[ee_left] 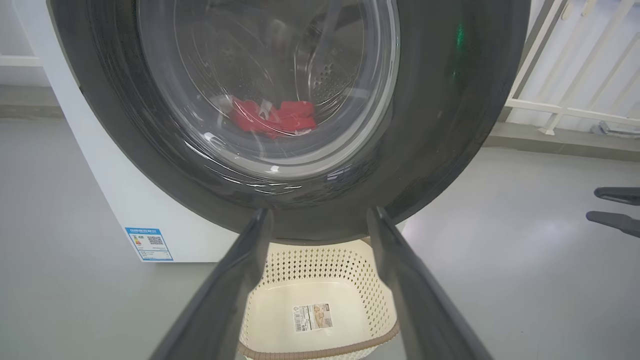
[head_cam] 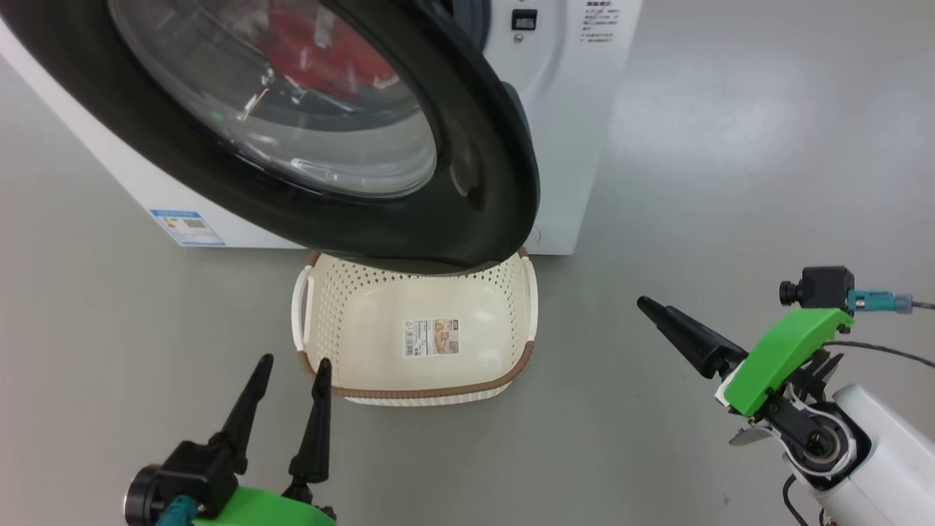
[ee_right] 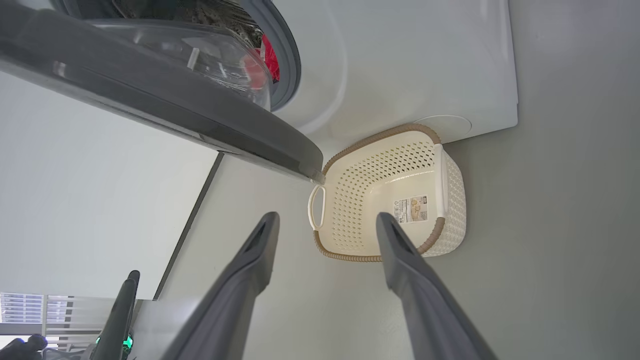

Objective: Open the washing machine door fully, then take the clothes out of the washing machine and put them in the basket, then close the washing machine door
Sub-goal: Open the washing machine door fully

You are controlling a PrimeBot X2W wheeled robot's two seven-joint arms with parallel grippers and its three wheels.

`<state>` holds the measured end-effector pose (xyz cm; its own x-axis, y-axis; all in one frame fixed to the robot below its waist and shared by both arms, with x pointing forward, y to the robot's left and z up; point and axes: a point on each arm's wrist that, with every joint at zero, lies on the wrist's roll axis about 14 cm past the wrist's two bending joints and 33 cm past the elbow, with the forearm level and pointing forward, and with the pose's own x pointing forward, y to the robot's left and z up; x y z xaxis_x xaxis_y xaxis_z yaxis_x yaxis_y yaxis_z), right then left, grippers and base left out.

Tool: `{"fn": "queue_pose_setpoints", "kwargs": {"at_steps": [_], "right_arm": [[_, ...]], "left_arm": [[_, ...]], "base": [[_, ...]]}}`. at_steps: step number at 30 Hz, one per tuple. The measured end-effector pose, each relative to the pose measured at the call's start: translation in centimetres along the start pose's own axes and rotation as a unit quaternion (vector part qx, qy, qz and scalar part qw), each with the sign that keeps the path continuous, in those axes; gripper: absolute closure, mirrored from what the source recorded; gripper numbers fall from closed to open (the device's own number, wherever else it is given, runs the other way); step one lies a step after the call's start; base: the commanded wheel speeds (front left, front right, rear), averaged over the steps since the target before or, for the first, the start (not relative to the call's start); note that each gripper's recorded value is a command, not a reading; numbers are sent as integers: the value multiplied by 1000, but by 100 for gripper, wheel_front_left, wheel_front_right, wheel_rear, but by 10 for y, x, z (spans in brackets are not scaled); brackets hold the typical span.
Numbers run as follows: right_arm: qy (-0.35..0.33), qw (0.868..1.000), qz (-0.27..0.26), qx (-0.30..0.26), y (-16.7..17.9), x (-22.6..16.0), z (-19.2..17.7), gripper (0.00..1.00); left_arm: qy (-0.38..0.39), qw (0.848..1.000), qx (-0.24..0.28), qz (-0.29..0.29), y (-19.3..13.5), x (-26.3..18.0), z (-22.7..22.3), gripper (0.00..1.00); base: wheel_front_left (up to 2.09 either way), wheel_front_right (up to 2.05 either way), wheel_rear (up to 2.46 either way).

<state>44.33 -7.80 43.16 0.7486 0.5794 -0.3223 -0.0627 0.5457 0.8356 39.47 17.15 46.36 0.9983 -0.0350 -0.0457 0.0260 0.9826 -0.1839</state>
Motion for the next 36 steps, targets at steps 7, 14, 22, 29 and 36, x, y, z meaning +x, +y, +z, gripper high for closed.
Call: {"fn": "queue_pose_setpoints", "kwargs": {"at_steps": [7, 14, 22, 29, 36], "right_arm": [[-52, 998, -14, -38, -6, -18, 9, 0], [-75, 992, -37, -95, -21, -35, 3, 0], [-95, 983, -47, -151, -30, -46, 1, 0], [-110, 976, -53, -179, -34, -51, 4, 0], [-176, 959, -65, -214, -33, -65, 31, 0]], "left_arm": [[-3, 1000, 1, -13, -7, -1, 2, 0], [-2, 1000, 0, -15, -9, -3, 1, 0], [-2, 1000, 3, -19, -11, -2, 1, 0], [-2, 1000, 3, -19, -11, -1, 1, 0], [-2, 1000, 2, -18, -10, 1, 0, 0]], "base": [[0, 0, 0], [0, 0, 0], [0, 0, 0], [0, 0, 0], [0, 0, 0]]}}
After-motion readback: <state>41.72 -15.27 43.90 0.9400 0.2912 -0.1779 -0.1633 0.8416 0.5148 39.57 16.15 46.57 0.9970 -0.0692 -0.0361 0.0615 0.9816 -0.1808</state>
